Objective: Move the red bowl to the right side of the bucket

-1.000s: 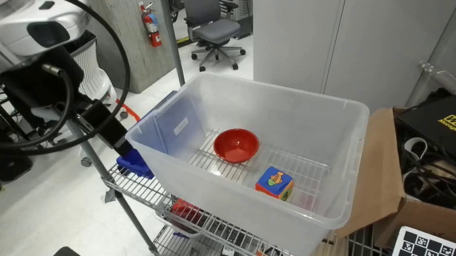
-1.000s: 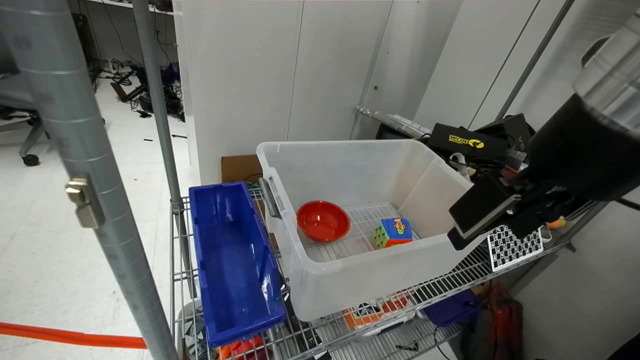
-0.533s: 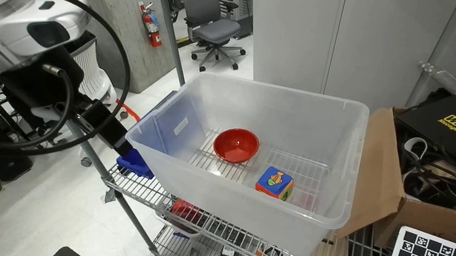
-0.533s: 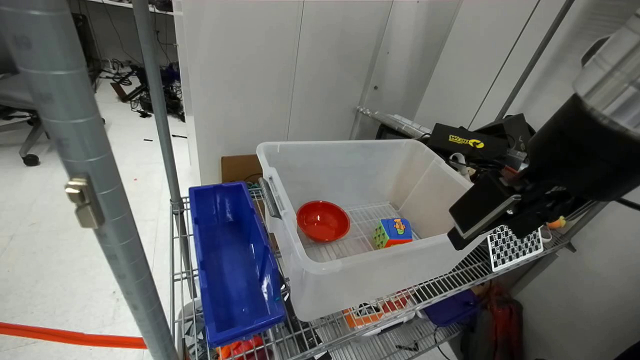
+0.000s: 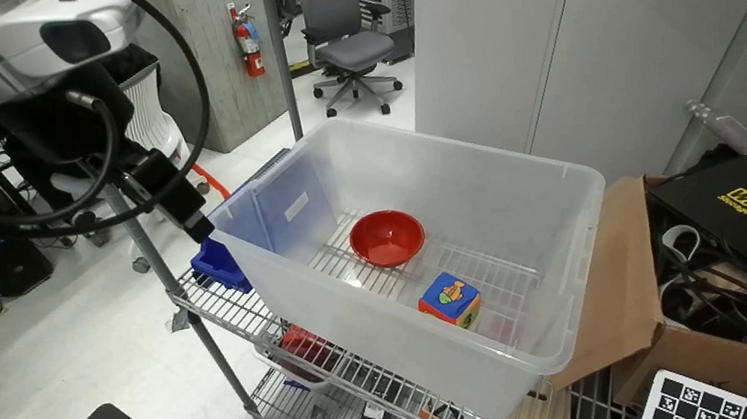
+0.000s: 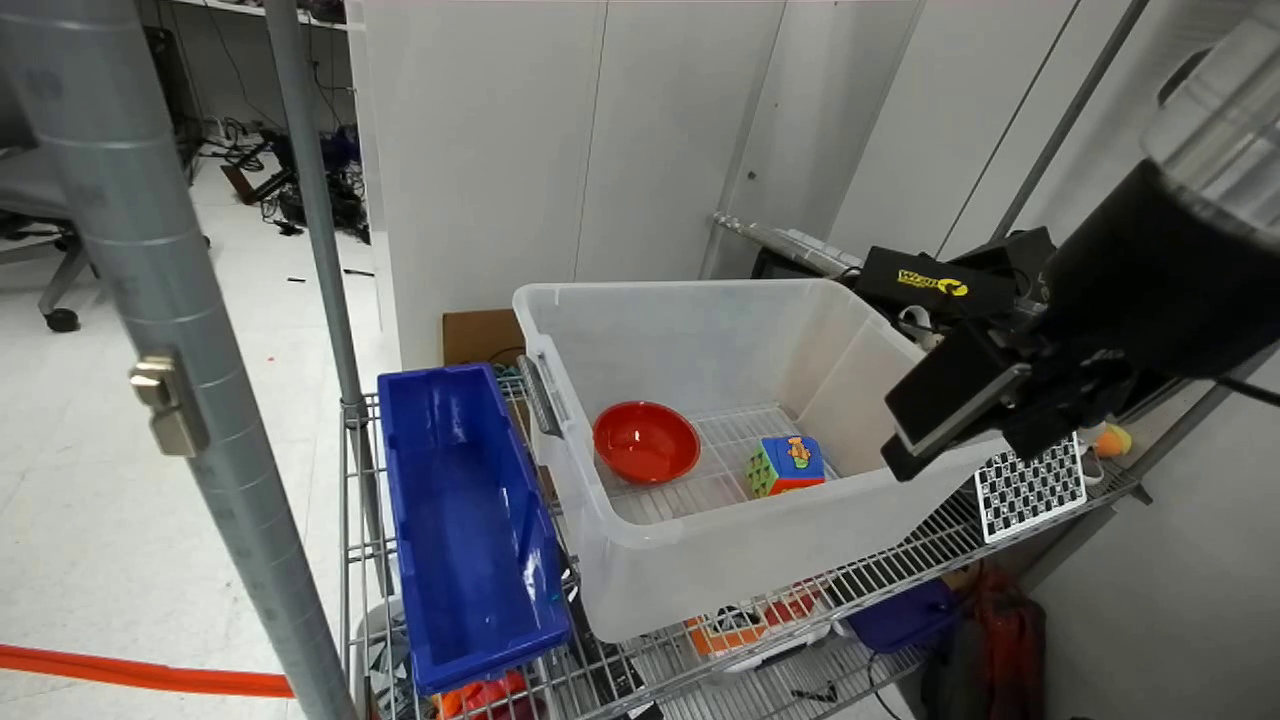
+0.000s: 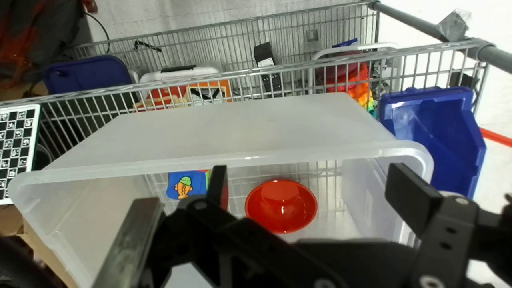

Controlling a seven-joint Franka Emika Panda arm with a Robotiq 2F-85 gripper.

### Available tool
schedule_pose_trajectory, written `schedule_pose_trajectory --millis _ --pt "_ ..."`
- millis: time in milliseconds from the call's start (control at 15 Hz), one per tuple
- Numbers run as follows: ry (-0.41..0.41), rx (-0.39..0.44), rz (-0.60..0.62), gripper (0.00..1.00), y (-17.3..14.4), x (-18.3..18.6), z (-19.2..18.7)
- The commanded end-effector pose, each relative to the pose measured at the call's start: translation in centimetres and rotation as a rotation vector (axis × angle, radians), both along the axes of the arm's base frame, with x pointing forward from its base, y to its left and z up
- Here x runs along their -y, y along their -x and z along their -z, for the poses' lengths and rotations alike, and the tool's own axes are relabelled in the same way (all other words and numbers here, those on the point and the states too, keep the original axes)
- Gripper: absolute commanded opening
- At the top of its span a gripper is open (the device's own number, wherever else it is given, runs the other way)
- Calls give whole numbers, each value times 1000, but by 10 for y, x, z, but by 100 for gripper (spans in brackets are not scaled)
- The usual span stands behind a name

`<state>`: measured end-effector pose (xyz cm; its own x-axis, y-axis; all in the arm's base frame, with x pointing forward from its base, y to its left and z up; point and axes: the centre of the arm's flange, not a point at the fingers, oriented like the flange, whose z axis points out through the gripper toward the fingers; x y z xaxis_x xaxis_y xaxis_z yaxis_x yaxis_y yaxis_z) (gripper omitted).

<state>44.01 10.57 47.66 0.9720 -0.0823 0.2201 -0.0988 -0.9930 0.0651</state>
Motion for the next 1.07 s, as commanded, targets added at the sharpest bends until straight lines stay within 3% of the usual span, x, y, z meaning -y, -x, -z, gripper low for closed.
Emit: schedule_pose_trajectory --millis 0,400,467,667,800,1000 --pt "-64 72 27 100 -52 -6 -20" --pt "-120 238 49 100 -170 13 -29" --pt "-162 242 78 100 -189 17 -23" --pt "-188 209 151 100 -245 37 10" --pt "-234 214 137 100 -280 46 39" --pt "-259 166 220 100 -327 59 94"
